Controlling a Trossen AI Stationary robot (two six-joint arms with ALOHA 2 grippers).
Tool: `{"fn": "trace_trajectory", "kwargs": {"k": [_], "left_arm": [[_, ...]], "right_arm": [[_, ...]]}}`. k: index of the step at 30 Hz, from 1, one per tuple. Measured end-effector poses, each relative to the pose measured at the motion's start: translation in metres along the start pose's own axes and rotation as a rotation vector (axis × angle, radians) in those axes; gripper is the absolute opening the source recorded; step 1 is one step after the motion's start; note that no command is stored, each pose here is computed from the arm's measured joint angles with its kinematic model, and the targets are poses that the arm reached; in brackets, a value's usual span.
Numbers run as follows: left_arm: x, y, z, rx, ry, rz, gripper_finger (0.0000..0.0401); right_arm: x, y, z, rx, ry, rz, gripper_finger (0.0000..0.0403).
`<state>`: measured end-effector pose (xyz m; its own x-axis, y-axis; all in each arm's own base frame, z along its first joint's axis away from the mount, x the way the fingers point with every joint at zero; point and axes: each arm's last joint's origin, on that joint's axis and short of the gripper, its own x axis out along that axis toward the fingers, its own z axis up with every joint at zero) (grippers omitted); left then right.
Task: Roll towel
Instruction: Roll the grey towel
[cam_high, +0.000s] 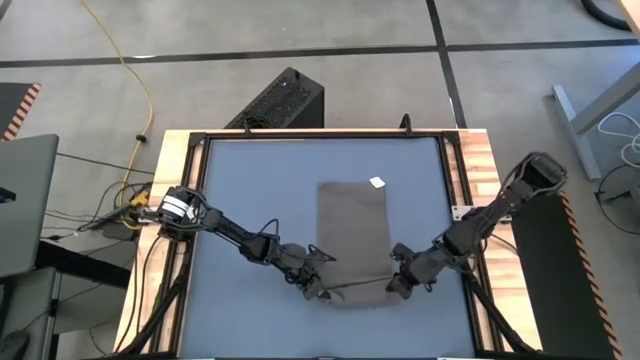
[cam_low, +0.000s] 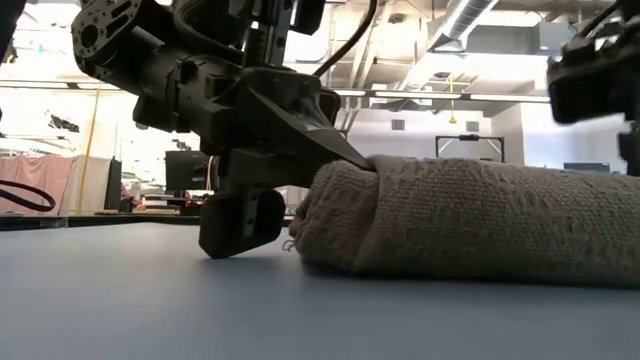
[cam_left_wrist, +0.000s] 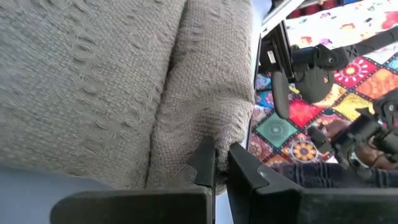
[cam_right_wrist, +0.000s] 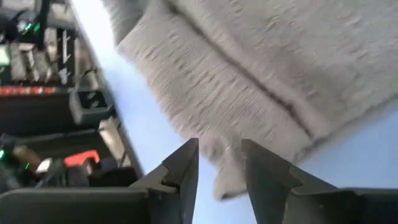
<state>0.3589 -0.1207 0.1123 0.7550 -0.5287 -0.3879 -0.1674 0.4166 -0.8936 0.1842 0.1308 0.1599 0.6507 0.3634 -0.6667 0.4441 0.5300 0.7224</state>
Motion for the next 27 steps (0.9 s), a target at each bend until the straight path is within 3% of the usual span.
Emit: {"fn": "trace_trajectory", "kwargs": {"k": [7, 10, 14, 16, 21, 27], "left_arm": [[-0.001, 0.001, 0.001, -0.021, 0.033, -0.003, 0.0000], [-0.001, 0.002, 0.001, -0.021, 0.041, -0.004, 0.0000], [-0.002, 0.003, -0.004, -0.021, 0.022, -0.012, 0.0000], [-0.004, 0.005, -0.008, -0.037, -0.007, -0.018, 0.0000], [-0.010, 0.010, -0.017, -0.077, -0.045, -0.053, 0.0000], [-0.011, 0.010, -0.021, -0.101, -0.061, -0.057, 0.0000]], "right_arm": [[-0.024, 0.003, -0.017, -0.130, 0.054, 0.013, 0.0157], [-0.030, 0.012, -0.024, -0.246, -0.045, 0.083, 0.0154], [-0.028, 0.028, -0.037, -0.510, -0.214, 0.204, 0.0154], [-0.024, 0.035, -0.042, -0.610, -0.280, 0.208, 0.0157], [-0.003, 0.048, -0.045, -0.765, -0.282, 0.062, 0.0169], [0.013, 0.060, -0.042, -0.858, -0.159, -0.272, 0.0195]]}}
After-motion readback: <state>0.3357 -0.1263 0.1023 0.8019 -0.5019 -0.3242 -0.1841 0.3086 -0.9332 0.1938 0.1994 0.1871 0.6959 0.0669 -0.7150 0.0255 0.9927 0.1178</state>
